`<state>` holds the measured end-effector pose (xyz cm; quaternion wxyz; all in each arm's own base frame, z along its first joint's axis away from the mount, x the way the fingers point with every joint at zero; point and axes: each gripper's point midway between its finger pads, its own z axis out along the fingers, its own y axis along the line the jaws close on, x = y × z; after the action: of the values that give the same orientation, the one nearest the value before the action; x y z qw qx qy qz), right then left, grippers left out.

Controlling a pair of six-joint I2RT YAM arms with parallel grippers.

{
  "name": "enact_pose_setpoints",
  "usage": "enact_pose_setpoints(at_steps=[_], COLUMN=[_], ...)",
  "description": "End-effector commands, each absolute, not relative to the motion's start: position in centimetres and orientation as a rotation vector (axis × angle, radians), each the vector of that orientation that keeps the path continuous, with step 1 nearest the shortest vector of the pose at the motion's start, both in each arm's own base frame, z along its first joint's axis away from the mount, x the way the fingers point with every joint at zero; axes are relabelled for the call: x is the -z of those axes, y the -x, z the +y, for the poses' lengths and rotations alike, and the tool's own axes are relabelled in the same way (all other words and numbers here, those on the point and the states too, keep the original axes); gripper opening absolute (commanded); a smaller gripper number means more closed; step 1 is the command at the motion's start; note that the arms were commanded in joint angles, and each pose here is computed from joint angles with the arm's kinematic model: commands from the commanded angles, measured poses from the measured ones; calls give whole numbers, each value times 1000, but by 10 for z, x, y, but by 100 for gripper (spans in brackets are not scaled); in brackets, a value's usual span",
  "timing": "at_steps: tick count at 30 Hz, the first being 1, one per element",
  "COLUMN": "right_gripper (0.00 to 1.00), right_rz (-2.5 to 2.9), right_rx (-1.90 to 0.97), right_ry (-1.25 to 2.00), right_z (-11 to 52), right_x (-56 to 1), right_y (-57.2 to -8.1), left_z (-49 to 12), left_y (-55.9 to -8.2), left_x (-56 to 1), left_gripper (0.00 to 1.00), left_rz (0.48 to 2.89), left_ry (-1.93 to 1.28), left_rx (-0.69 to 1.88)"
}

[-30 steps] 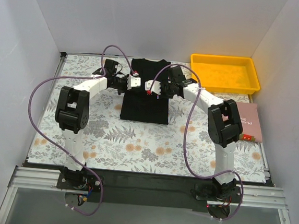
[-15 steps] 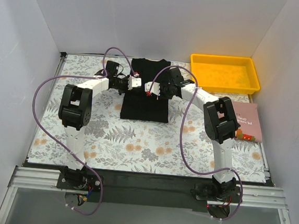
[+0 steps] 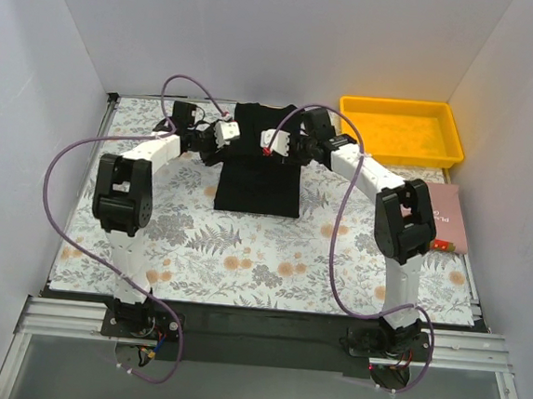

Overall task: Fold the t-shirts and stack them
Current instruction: Fold the tshirt

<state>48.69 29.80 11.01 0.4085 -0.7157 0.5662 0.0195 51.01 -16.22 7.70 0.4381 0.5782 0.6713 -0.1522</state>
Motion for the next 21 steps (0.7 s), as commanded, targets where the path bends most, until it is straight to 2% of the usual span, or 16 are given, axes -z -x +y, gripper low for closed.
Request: enact_pose_setpoints(at_steps=[1, 8, 10, 13, 15, 16, 21], right_gripper=[44, 33, 31, 30, 31, 31, 36], right_rz=[1399, 1644, 1728, 1910, 2004, 2028, 2148], right_rx=[-93, -394, -527, -844, -1015, -1115, -1411], right_ry=[1715, 1644, 1571, 1412, 1291, 1261, 1051], right_z=[292, 306, 316, 332, 339, 344, 358], right_x=[-182, -155, -152, -149, -153, -151, -147], right_y=[-454, -372, -359, -329, -316, -307, -299], left_z=[-157, -178, -191, -208, -220, -223, -232], left_y=[-480, -403, -382, -350, -336, -326, -328], left_x=[-160, -160, -156, -156, -165, -159, -151], left_gripper=[49, 43, 42, 42, 46, 47, 50], left_rz=[1586, 1685, 1808, 1988, 1991, 2091, 2120], left_ry=[-1341, -1241, -1102, -868, -775, -618, -426], left_rx=[406, 637, 813, 1151, 1358, 1490, 1652])
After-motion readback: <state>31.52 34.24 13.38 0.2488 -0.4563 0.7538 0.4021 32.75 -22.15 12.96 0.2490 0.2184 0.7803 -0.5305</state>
